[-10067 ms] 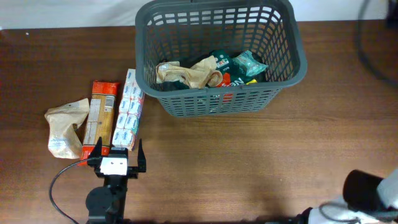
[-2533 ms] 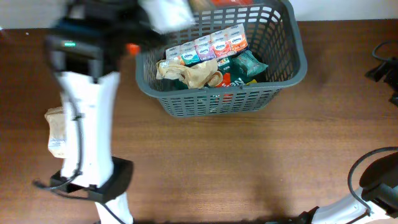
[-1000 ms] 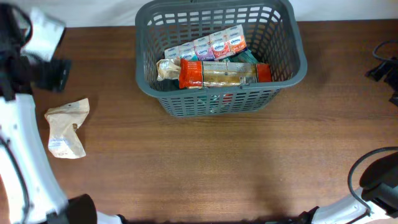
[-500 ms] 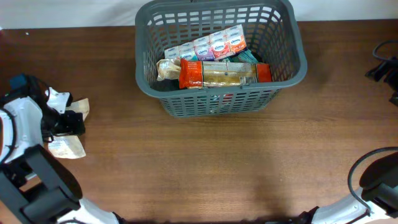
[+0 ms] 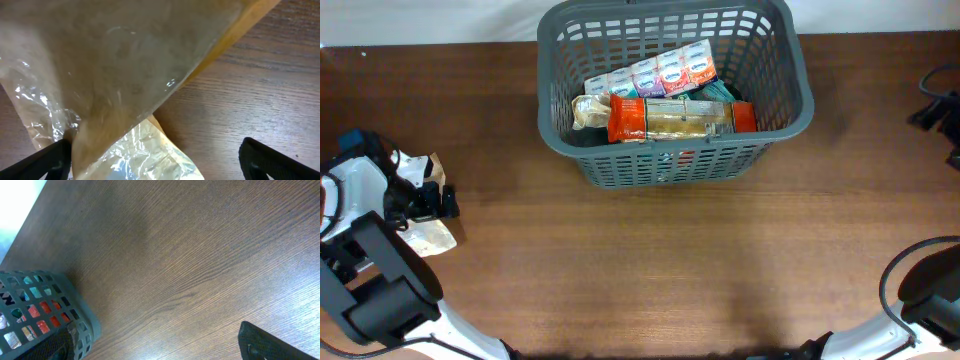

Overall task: Pack container
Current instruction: 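Grasp the beige bread bag on the left with the left gripper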

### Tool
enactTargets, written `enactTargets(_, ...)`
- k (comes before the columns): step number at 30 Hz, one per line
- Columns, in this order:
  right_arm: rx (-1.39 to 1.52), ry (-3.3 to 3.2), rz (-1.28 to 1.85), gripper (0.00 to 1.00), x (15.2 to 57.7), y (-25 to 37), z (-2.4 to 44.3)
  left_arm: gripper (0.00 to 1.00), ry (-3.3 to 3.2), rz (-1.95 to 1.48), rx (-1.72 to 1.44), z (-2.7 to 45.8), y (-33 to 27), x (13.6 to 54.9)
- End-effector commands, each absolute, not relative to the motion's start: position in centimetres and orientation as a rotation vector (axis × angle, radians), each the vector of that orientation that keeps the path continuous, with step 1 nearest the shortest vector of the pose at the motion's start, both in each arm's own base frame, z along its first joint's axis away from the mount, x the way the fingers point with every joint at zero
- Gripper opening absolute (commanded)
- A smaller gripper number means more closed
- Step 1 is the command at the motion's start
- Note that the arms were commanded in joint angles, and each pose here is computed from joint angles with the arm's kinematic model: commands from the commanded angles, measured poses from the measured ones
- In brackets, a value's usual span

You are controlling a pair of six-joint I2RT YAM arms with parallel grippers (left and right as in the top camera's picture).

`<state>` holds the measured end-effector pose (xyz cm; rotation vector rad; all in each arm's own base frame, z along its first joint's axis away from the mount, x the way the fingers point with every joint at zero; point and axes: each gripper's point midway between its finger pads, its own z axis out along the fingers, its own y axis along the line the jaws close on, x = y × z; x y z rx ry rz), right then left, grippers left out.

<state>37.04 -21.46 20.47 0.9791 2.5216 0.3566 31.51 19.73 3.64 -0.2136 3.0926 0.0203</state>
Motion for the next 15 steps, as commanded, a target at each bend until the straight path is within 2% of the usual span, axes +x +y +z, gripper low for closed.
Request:
enactTargets(1,0.966,2.508,0.362,0.99,37.0,-21.0,21.2,0.99,3.066,-0.105,-0.238,2.7,18.6,32.0)
enactTargets(5,0.966,2.508,0.362,0.99,37.0,-21.0,21.2,1.0,2.986,-0.224,-0.225,3.0,17.4,33.6)
enactTargets(7,0.966,2.508,0.362,0.99,37.0,-21.0,21.2,0.78,3.004,-0.082,-0.282,2.8,19.2,33.4)
enactTargets(8,0.966,2.508,0.362,0.99,37.0,-21.0,21.2,0.76,3.01,-0.026,-0.331,2.7,19.9,33.3)
enactTargets(10,0.966,2.508,0.362,0.99,37.0,-21.0,21.2,0.67,3.017,0.077,-0.421,2.7,21.1,32.9)
enactTargets(15,0.966,2.508,0.362,0.99,37.0,-21.0,21.2,0.68,3.021,0.089,-0.428,2.4,21.3,32.9)
